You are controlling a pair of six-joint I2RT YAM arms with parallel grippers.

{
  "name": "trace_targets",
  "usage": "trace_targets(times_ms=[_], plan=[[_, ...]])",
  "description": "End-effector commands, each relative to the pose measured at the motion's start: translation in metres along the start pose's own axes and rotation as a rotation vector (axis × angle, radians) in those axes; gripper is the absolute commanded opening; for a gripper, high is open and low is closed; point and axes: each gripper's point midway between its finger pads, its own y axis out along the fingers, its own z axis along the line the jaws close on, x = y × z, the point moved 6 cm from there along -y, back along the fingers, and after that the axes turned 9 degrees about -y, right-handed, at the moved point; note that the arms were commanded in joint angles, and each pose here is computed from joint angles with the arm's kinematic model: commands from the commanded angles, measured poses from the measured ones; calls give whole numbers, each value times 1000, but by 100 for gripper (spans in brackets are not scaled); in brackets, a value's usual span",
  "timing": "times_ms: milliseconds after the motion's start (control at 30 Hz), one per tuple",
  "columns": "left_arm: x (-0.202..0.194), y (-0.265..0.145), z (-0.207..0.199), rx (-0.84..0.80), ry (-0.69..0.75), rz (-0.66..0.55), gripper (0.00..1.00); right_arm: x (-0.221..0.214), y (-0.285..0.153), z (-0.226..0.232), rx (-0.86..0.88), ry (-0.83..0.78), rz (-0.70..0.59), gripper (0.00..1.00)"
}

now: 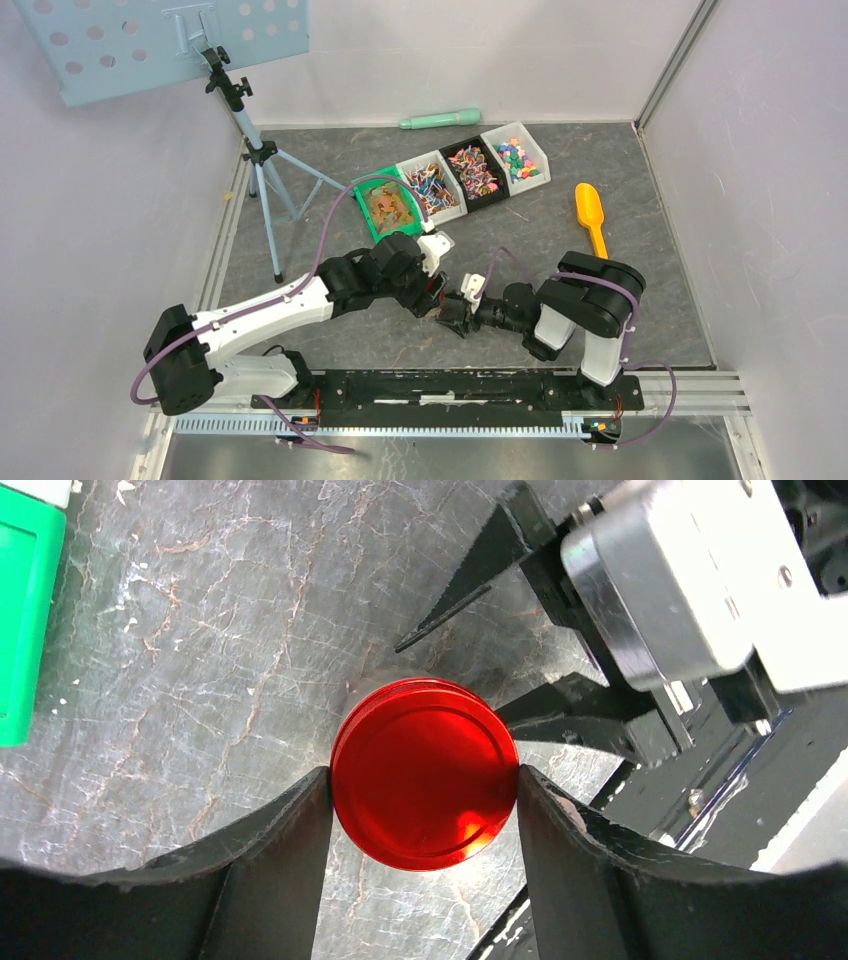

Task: Pack the candies
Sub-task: Screw the bottle lid onto the packing bottle.

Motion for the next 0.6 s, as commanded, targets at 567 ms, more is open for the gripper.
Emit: trace_targets(times_ms=[567], plan=[[6, 11, 16, 92, 26, 2, 58, 104, -3, -38, -100, -206, -510, 88]])
